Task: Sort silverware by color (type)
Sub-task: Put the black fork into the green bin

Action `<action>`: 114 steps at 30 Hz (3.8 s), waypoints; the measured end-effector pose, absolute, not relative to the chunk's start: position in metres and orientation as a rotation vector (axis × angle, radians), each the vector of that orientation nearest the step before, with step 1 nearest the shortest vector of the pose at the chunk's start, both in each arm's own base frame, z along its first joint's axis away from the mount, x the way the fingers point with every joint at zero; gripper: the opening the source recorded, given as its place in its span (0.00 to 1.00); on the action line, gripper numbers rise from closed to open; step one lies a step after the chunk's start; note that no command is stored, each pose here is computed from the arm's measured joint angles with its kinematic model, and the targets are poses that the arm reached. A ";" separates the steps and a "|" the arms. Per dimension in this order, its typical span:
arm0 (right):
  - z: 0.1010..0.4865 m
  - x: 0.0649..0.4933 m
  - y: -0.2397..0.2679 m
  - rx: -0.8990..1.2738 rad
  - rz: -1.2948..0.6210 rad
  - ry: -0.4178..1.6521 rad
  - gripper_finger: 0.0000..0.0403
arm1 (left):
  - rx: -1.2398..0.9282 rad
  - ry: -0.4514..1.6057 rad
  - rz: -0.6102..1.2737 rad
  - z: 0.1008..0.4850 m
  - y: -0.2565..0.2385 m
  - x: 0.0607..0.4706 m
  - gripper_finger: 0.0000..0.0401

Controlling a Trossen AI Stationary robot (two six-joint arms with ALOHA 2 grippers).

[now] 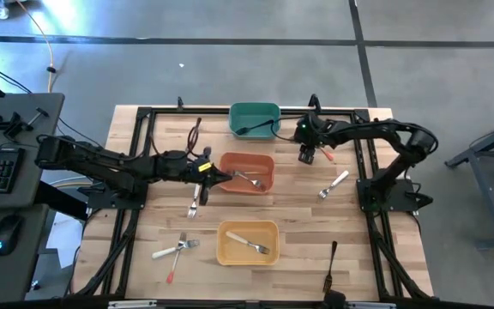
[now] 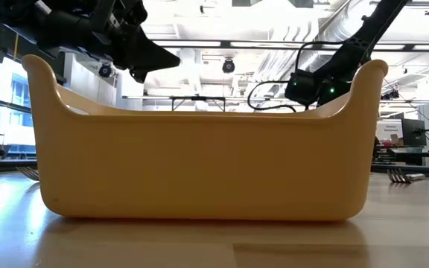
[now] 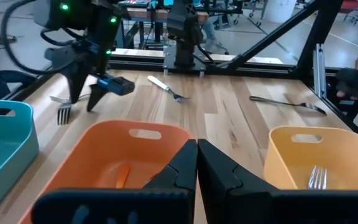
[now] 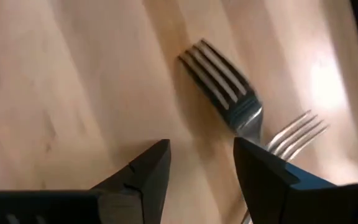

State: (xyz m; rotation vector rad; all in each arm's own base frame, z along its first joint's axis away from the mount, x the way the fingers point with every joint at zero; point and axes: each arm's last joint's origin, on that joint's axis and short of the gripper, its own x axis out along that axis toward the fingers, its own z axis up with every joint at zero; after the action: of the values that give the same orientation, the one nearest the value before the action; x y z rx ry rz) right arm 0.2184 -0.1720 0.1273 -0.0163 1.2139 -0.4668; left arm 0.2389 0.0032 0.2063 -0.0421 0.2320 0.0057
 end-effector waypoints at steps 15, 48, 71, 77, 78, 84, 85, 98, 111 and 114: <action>0.131 0.226 -0.183 -0.139 -0.614 1.139 0.36 | 0.048 0.249 0.033 0.205 -0.016 0.238 0.01; 0.116 0.225 -0.195 -0.013 -0.558 1.086 0.16 | 0.008 0.087 0.080 0.136 -0.003 0.167 0.01; 0.195 0.263 -0.181 0.084 -0.725 1.147 0.00 | 0.009 0.067 0.089 0.138 -0.003 0.167 0.01; 0.238 0.291 -0.170 0.024 -0.799 1.043 0.00 | 0.007 0.078 0.089 0.137 -0.003 0.167 0.01; 0.247 0.295 -0.167 0.004 -0.824 1.033 0.00 | 0.008 0.080 0.089 0.137 -0.003 0.167 0.01; 0.297 0.319 -0.147 -0.049 -0.827 0.891 0.00 | 0.009 0.082 0.102 0.137 -0.002 0.167 0.01; 0.304 0.322 -0.145 -0.053 -0.820 0.860 0.00 | 0.009 0.082 0.102 0.137 -0.002 0.167 0.01; 0.275 0.371 -0.192 -0.007 -0.756 0.868 0.00 | 0.010 0.093 0.102 0.136 -0.003 0.167 0.01; 0.243 0.408 -0.218 0.024 -0.708 0.957 0.00 | 0.015 0.123 0.102 0.133 -0.002 0.167 0.01; 0.236 0.406 -0.223 0.032 -0.715 0.984 0.00 | 0.015 0.123 0.102 0.133 -0.002 0.167 0.01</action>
State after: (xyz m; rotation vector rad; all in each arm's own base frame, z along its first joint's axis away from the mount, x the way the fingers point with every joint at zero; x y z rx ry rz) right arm 0.4065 -0.2231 0.2357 0.0320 0.9844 -0.7152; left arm 0.1668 -0.0025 0.1329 0.0146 0.1231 0.1019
